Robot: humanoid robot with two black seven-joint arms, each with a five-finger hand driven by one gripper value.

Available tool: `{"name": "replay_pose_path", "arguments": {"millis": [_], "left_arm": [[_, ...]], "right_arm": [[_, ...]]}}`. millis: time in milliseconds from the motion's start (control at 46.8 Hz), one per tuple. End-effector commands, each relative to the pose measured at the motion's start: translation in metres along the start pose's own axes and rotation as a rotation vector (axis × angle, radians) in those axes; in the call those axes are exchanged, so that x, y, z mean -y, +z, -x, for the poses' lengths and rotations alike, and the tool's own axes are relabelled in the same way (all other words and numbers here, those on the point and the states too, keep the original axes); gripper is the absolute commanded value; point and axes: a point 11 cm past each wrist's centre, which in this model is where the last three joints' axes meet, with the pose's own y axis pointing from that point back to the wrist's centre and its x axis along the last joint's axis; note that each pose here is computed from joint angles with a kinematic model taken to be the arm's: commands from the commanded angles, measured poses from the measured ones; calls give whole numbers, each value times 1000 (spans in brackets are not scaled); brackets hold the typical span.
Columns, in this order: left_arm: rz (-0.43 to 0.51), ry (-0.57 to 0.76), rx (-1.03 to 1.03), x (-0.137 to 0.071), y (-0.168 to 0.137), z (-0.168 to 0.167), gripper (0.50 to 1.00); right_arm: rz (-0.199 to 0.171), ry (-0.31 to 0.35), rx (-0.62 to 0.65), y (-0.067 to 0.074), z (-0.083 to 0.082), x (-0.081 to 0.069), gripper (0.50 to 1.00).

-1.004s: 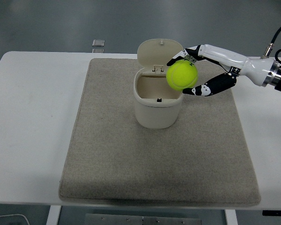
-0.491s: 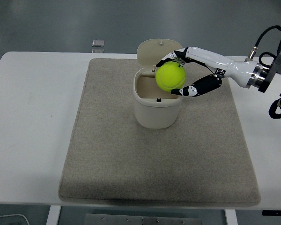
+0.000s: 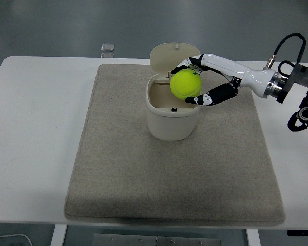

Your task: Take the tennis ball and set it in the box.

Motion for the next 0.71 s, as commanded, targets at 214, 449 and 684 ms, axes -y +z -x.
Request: {"name": "replay_pose_path", "arguments": {"millis": [214, 449, 684], "left_arm": [[1, 0, 0, 0, 0, 0, 992], [-1, 0, 0, 0, 0, 0, 992], [-1, 0, 0, 0, 0, 0, 992]], "right_arm": [[-3, 0, 5, 0, 1, 2, 705], [1, -10, 7, 1, 5, 2, 784], [4, -15, 10, 2, 7, 2, 846]]}}
